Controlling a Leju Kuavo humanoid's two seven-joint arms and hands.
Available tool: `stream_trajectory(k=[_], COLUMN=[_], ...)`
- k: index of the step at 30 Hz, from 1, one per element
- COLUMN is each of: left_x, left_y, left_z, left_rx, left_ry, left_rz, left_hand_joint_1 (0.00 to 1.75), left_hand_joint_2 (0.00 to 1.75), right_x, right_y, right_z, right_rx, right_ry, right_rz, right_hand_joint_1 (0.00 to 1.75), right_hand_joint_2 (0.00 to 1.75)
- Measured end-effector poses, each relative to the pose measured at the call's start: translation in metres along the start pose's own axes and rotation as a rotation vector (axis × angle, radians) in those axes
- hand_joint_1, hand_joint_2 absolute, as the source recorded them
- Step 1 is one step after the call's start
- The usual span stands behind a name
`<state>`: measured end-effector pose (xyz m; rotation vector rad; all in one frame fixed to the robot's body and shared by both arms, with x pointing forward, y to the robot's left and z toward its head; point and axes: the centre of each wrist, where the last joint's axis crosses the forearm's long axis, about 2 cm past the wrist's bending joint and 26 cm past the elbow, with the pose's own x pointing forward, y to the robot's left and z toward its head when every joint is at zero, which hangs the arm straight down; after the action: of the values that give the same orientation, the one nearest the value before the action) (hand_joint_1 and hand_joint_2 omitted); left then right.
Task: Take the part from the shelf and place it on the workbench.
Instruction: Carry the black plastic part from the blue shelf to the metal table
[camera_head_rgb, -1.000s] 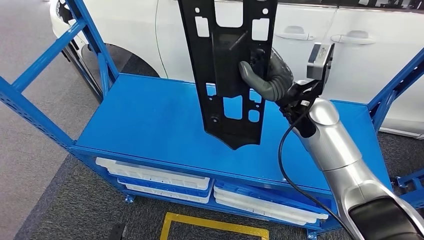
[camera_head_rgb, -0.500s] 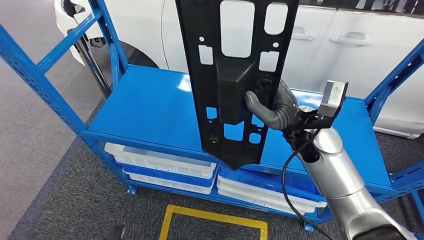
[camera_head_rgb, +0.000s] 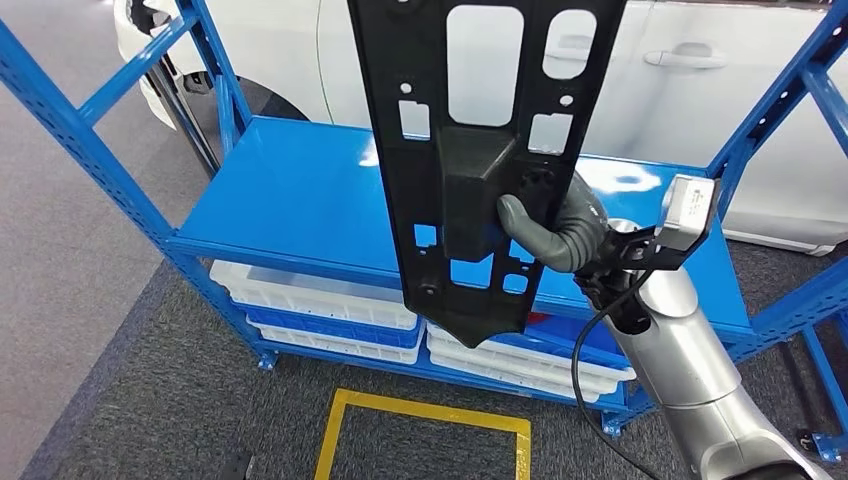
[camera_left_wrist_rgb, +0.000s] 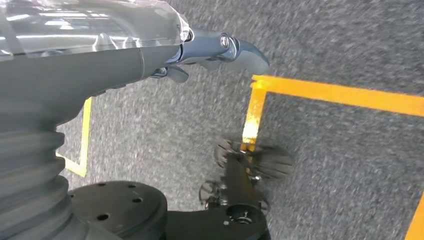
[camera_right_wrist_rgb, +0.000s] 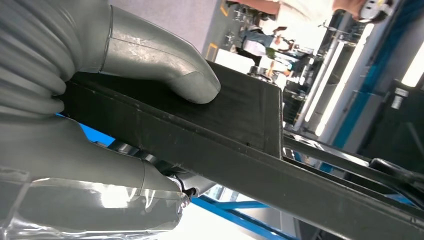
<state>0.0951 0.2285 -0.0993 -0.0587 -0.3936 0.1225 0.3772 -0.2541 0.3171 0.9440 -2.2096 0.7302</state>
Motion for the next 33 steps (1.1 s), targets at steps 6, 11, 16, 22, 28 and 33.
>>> stream_trajectory(k=[6, 11, 16, 22, 28, 33], left_x=[-0.001, 0.000, -0.001, -0.007, -0.014, -0.021], left_y=[0.000, 0.000, 0.000, 0.001, -0.001, 0.000], left_z=[0.000, 0.000, 0.000, 0.001, 0.003, 0.005], left_rx=[0.012, 0.018, 0.020, 0.029, 0.032, 0.044], left_ry=[0.002, 0.000, 0.001, 0.012, 0.017, 0.026], left_rz=[0.008, 0.013, 0.017, 0.043, 0.062, 0.081], left_hand_joint_1=[0.00, 0.00, 0.00, 0.00, 0.00, 0.00], left_hand_joint_2=[1.75, 1.75, 1.75, 1.75, 1.75, 1.75], right_x=[-0.007, -0.007, -0.013, -0.030, -0.036, -0.042], right_y=[0.016, 0.026, 0.033, 0.059, 0.070, 0.084], right_z=[0.015, 0.026, 0.043, 0.081, 0.092, 0.098], right_rx=[0.017, 0.021, 0.012, 0.034, 0.041, 0.048], right_ry=[0.004, -0.008, 0.007, 0.024, 0.034, 0.029], right_rz=[-0.044, -0.028, -0.021, -0.045, -0.073, -0.109], right_hand_joint_1=[1.75, 1.75, 1.75, 1.75, 1.75, 1.75], right_hand_joint_2=[1.75, 1.75, 1.75, 1.75, 1.75, 1.75])
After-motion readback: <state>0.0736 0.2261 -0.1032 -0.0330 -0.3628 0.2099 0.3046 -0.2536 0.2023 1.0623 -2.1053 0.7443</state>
